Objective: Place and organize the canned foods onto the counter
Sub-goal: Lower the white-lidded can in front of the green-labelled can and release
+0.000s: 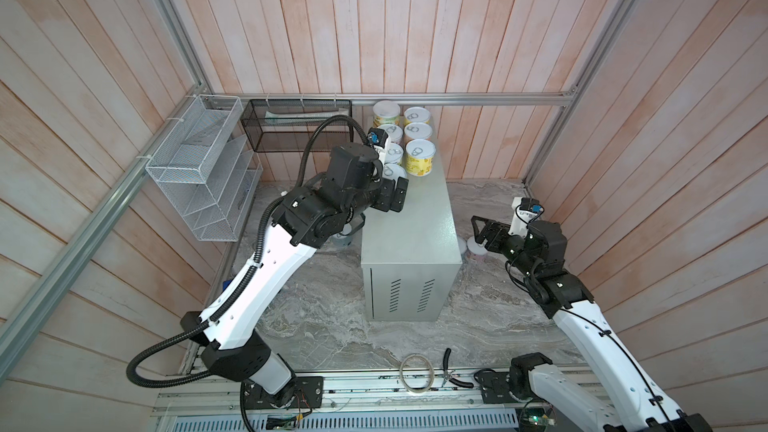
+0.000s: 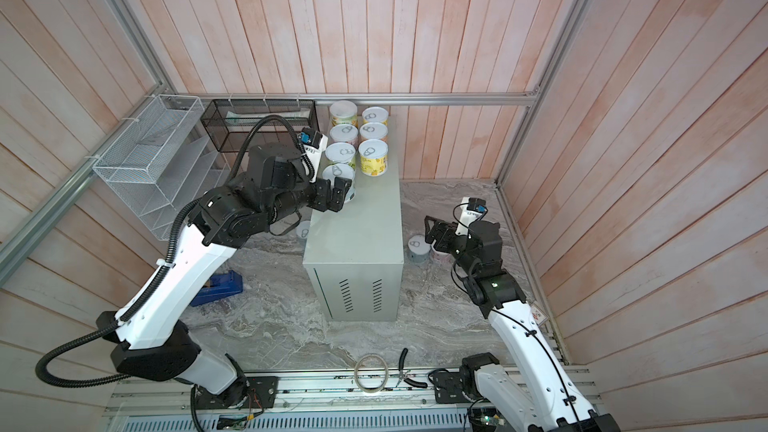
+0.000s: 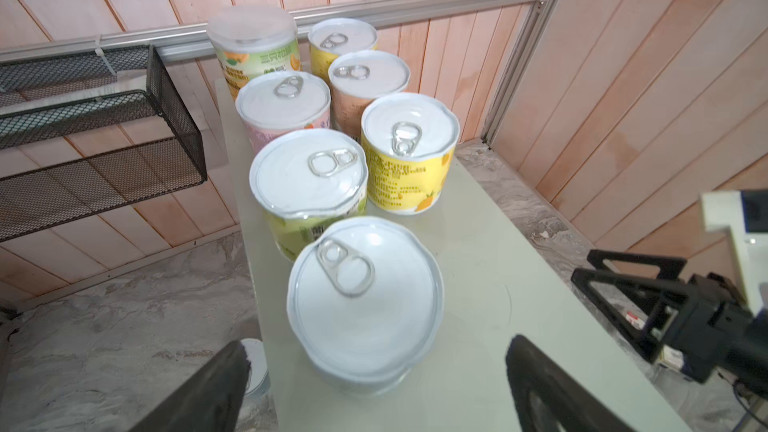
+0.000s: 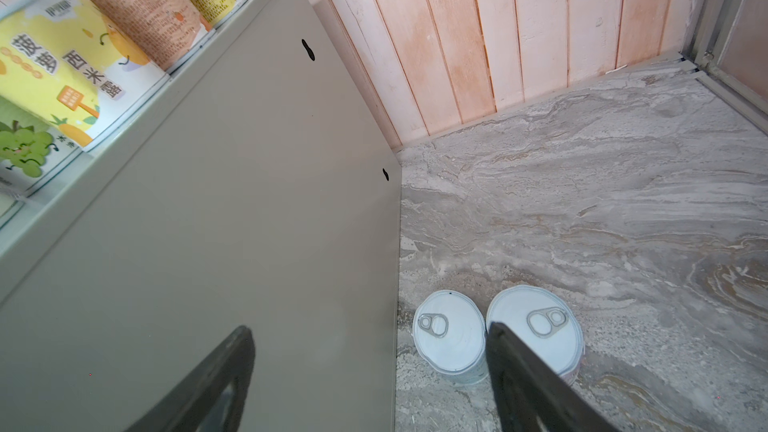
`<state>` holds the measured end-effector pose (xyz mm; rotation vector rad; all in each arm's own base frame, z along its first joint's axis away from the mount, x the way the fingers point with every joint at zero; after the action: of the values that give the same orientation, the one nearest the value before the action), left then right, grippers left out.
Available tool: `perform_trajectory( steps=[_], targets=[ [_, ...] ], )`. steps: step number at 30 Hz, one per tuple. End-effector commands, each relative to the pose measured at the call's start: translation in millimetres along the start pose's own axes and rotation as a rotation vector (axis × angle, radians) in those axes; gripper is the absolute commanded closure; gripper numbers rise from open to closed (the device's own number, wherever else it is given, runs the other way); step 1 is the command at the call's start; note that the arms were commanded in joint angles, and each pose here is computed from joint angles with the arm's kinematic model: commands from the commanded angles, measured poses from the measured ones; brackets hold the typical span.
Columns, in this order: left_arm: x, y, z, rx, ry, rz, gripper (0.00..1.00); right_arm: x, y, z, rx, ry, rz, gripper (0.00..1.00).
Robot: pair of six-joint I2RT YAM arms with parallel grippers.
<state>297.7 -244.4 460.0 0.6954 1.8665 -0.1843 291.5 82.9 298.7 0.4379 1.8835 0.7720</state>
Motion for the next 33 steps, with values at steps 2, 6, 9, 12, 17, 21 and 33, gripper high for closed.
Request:
perform_trajectory(
  steps=[2, 6, 9, 12, 17, 21, 33],
  targets=[
    [6.1, -6.1, -6.7, 0.015, -0.082, -0.063, 0.09, -14.5, 15.4, -7.7, -0.048, -0.037, 0.009, 0.15],
    [20.0, -9.6, -10.5, 0.039, -0.094, -0.098, 0.19, -14.6, 15.3, -8.3, -0.048, -0.039, 0.014, 0.15],
    [27.9, -9.8, -6.8, 0.029, -0.076, -0.105, 0.23, -13.7, 15.0, -6.7, -0.05, -0.034, 0.02, 0.15],
    [33.3, -10.0, -2.2, 0.019, -0.063, -0.104, 0.24, -13.2, 15.4, -6.9, -0.055, -0.033, 0.025, 0.15],
    [40.3, -8.5, 9.5, -0.021, -0.032, -0.097, 0.27, -12.5, 14.2, -7.8, -0.052, -0.034, 0.023, 0.16],
    [42.1, -7.2, 15.4, -0.038, -0.022, -0.089, 0.28, -12.2, 13.4, -9.0, -0.047, -0.037, 0.021, 0.15],
    [42.1, -0.5, 18.6, -0.061, -0.028, -0.092, 0.34, -11.1, 11.5, -5.9, -0.045, -0.036, 0.016, 0.15]
  ],
)
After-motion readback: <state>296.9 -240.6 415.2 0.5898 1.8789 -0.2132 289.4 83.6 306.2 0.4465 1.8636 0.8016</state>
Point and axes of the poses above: each gripper's point midway between its finger pads, its own z axis out along the fingers, its own y axis along the line the jaws close on, x = y × z, the point moved 4 cm from there along -z, back along the fingers, and after that the axes turned 15 degrees about z, right-handed, at the moved point
